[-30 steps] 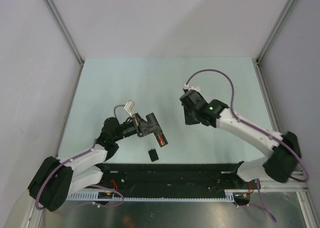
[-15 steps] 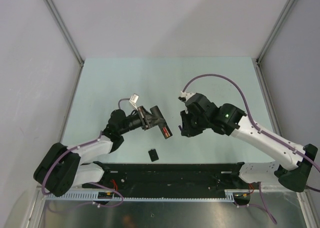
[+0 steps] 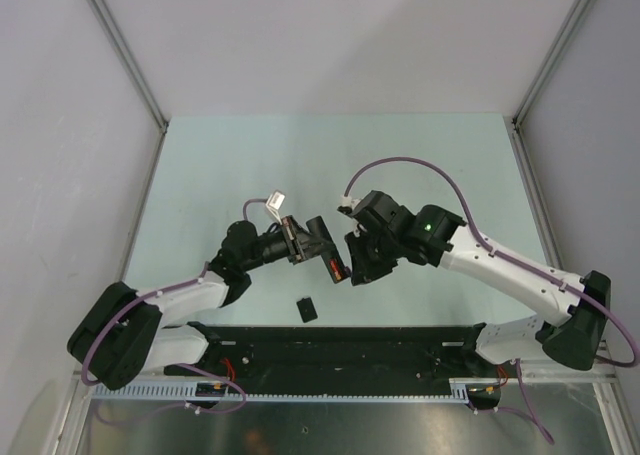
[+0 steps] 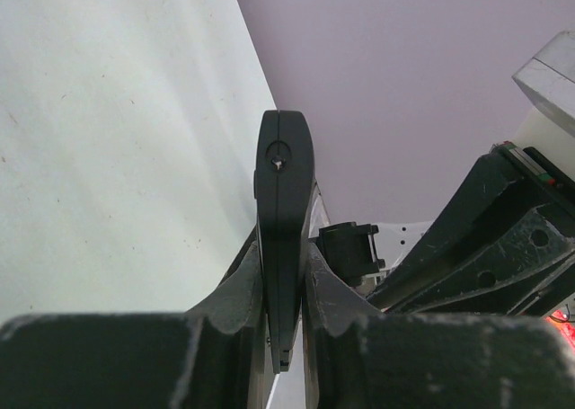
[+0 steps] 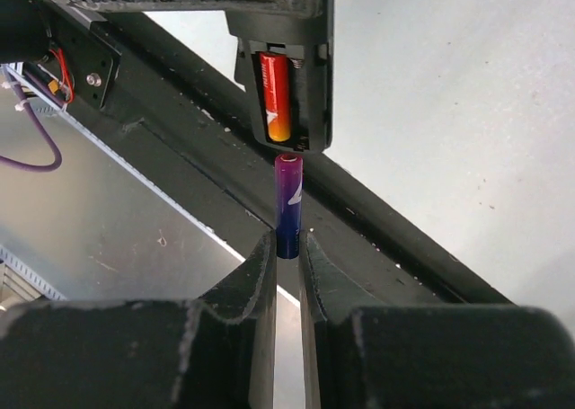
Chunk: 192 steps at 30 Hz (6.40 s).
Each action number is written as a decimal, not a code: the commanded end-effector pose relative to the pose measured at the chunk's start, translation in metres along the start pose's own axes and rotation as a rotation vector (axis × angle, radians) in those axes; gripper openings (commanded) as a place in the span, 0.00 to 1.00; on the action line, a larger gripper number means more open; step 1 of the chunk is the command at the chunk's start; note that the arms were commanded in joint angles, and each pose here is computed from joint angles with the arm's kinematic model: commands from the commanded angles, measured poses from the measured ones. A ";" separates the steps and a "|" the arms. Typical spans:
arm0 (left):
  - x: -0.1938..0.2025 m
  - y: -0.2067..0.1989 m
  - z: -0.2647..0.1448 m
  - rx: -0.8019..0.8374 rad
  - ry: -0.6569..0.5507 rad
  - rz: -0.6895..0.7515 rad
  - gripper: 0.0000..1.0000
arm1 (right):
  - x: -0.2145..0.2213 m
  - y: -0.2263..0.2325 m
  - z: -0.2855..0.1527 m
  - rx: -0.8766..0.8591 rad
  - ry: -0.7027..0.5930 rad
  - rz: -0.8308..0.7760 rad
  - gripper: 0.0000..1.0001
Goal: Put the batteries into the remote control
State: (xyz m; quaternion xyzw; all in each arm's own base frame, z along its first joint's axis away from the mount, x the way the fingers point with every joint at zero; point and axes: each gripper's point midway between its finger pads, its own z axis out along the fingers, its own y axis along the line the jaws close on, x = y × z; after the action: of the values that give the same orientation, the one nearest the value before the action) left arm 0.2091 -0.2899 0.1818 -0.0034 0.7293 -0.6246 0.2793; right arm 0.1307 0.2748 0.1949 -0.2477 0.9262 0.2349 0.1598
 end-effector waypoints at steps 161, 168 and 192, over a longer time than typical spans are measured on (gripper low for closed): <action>0.004 -0.080 0.022 0.210 0.171 -0.254 0.00 | -0.072 0.012 -0.080 -0.138 -0.499 -0.055 0.52; 0.004 -0.085 0.018 0.235 0.206 -0.210 0.00 | -0.051 0.018 -0.091 -0.269 -0.651 -0.127 0.53; 0.003 -0.090 0.016 0.246 0.201 -0.204 0.00 | -0.014 0.017 -0.052 -0.329 -0.521 -0.224 0.61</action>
State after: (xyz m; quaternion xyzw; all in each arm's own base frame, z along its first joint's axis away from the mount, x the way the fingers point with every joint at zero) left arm 0.1828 -0.3250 0.2284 -0.0197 0.6987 -0.7067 0.1098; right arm 0.1255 0.2622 0.2447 -0.2778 0.7903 0.4092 0.3616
